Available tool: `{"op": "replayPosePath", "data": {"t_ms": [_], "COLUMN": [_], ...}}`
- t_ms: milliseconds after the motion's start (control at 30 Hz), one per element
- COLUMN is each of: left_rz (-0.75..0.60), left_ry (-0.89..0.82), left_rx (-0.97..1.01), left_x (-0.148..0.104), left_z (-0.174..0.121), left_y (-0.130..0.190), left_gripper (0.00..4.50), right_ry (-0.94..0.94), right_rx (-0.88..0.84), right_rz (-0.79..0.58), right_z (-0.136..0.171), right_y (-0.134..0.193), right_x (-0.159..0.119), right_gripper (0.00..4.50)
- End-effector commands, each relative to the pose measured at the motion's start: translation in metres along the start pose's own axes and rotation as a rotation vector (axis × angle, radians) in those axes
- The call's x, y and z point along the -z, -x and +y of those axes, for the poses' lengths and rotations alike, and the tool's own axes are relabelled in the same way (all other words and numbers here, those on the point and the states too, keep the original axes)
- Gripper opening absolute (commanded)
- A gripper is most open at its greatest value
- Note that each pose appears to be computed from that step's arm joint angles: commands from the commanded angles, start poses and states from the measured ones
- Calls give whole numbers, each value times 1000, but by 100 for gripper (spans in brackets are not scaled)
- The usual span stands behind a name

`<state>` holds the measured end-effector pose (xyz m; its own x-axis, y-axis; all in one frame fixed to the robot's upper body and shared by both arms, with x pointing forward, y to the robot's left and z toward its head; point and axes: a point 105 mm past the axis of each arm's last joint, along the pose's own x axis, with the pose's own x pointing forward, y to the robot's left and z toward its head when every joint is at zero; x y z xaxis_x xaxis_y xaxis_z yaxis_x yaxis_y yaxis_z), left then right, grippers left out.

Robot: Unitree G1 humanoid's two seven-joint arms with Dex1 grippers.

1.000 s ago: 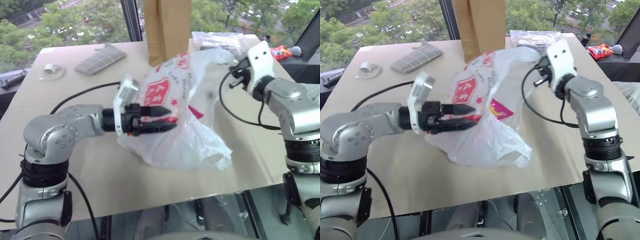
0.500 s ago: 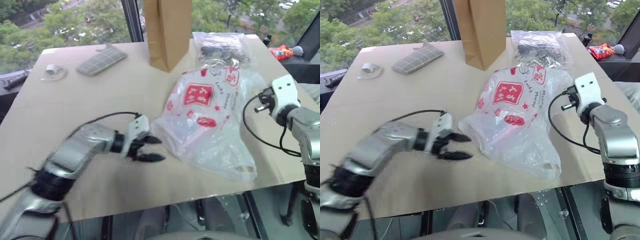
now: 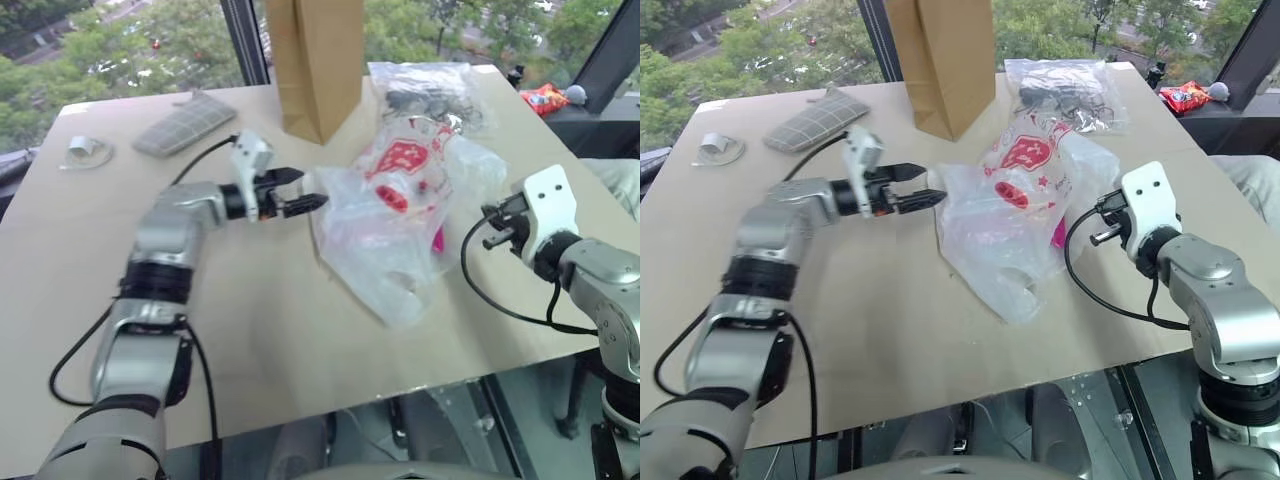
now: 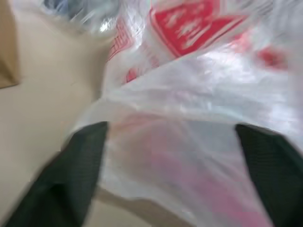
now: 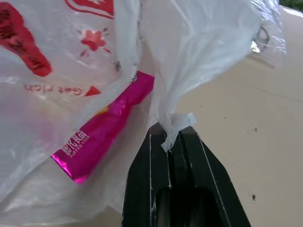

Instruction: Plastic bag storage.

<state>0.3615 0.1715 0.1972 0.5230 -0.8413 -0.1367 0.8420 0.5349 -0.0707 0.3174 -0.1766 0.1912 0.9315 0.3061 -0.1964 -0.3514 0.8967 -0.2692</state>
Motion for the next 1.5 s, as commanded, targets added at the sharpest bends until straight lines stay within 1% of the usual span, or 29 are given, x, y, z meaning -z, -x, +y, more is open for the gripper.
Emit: {"op": "replayPosePath", "data": {"t_ms": [33,100,133,200,300,333,400,467,533,633,767,833,933,967,1000,1033,1067,1100,1133,1167,1200,1233,1267,1300,1333,1400,1500], "left_rz": [-29,28,65,99,101,156,228,289,335,355,438,480,496,492,470,444,415,387,349,285,229,154,62,-21,-90,-199,-359], "left_ry": [85,112,108,69,19,30,41,64,101,126,99,74,47,38,49,62,76,89,101,134,174,235,308,374,414,421,372], "left_rx": [176,272,308,339,345,366,386,392,469,565,593,571,554,558,588,615,637,655,666,691,712,720,721,710,698,629,473], "left_x": [-20,-13,-8,1,8,17,28,37,40,40,54,63,74,75,73,69,63,57,50,37,25,7,-16,-38,-55,-82,-130], "left_z": [-46,-78,-92,-112,-130,-137,-143,-142,-151,-163,-171,-172,-178,-180,-185,-189,-190,-190,-188,-185,-182,-174,-161,-147,-135,-113,-78], "left_y": [31,42,41,32,10,-3,-15,-29,-41,-56,-81,-98,-124,-130,-133,-134,-132,-129,-127,-122,-116,-108,-98,-89,-80,-70,-61], "left_gripper": [445,445,445,445,445,445,445,445,445,445,445,445,445,391,366,316,248,235,174,160,91,72,33,6,6,6,6], "right_ry": [17,11,8,3,-4,-5,-6,-7,-3,3,7,8,3,2,1,1,3,4,3,-2,-6,-16,-33,-52,-65,-69,-57], "right_rx": [-7,-14,-16,-19,-21,-20,-18,-10,1,12,25,30,38,42,44,47,50,53,57,65,75,94,124,156,181,205,219], "right_rz": [-55,-57,-56,-53,-48,-47,-46,-42,-38,-36,-31,-31,-36,-37,-40,-42,-44,-47,-50,-54,-58,-66,-85,-111,-137,-202,-351], "right_z": [5,6,6,7,8,8,9,9,9,10,11,12,14,15,15,15,16,15,14,12,9,4,-4,-14,-23,-38,-63], "right_y": [3,3,2,2,3,3,4,5,7,9,10,10,9,8,7,7,7,8,8,8,9,9,9,9,10,11,12], "right_x": [-14,-14,-14,-13,-11,-11,-11,-10,-10,-12,-13,-14,-16,-17,-18,-18,-20,-21,-22,-22,-23,-24,-27,-32,-37,-53,-96], "right_gripper": [0,0,0,0,0,0,0,0,0,0,0,0,0,0,0,0,0,0,0,0,0,0,0,0,0,0,0]}}
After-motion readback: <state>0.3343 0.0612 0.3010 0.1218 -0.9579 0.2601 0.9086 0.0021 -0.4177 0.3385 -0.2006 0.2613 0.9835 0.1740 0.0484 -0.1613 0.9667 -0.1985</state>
